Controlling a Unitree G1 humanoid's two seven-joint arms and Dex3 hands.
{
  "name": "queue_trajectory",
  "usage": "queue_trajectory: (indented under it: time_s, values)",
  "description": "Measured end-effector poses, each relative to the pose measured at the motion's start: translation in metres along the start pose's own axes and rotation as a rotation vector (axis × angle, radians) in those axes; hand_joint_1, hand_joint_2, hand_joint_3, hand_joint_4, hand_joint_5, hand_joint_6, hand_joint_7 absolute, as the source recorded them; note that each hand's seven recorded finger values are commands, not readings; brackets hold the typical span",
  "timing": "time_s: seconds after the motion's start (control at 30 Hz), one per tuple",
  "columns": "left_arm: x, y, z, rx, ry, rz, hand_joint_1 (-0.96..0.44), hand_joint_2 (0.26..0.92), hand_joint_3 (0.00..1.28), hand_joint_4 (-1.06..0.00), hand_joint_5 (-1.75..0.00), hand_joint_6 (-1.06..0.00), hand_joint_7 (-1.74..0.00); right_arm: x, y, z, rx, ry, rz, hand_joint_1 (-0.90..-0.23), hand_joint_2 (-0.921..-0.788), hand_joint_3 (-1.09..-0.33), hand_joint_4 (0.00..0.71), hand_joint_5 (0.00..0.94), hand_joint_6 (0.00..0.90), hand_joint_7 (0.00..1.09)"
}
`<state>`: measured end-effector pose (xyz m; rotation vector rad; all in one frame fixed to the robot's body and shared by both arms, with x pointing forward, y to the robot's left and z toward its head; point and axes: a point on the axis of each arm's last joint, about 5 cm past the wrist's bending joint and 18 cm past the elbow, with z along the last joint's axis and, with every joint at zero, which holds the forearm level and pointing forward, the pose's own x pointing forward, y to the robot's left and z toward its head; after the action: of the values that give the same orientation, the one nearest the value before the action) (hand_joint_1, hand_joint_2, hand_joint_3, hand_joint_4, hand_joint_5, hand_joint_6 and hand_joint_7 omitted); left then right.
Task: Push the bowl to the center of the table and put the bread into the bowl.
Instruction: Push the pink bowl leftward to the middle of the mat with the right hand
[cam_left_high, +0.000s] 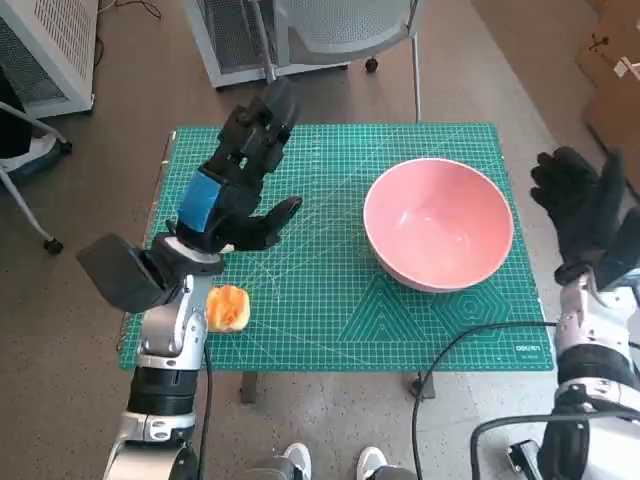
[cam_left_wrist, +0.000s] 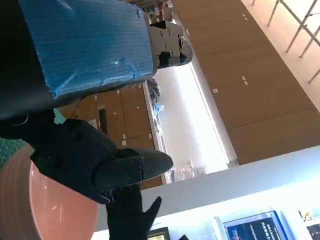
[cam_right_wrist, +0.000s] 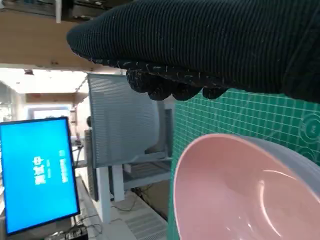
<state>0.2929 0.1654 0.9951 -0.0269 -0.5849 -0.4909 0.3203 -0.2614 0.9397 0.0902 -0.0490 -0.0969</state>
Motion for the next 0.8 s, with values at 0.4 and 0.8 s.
queue_trajectory:
  time_s: [0.4, 0.8]
  values:
    - [-0.002, 0.001, 0.0, 0.003, 0.005, 0.001, -0.4, 0.626, 0.69, 0.0, 0.0, 0.0, -0.35, 0.0008, 0.022, -0.012, 0.025, 0.037, 0.057, -0.584, -0.921, -0.785, 0.314, 0.023, 0.417, 0.03]
    - [-0.008, 0.002, 0.002, 0.009, 0.021, 0.015, -0.4, 0.624, 0.7, 0.0, 0.0, 0.0, -0.35, 0.0008, 0.041, -0.02, 0.041, 0.058, 0.109, -0.567, -0.921, -0.798, 0.282, 0.001, 0.394, 0.01]
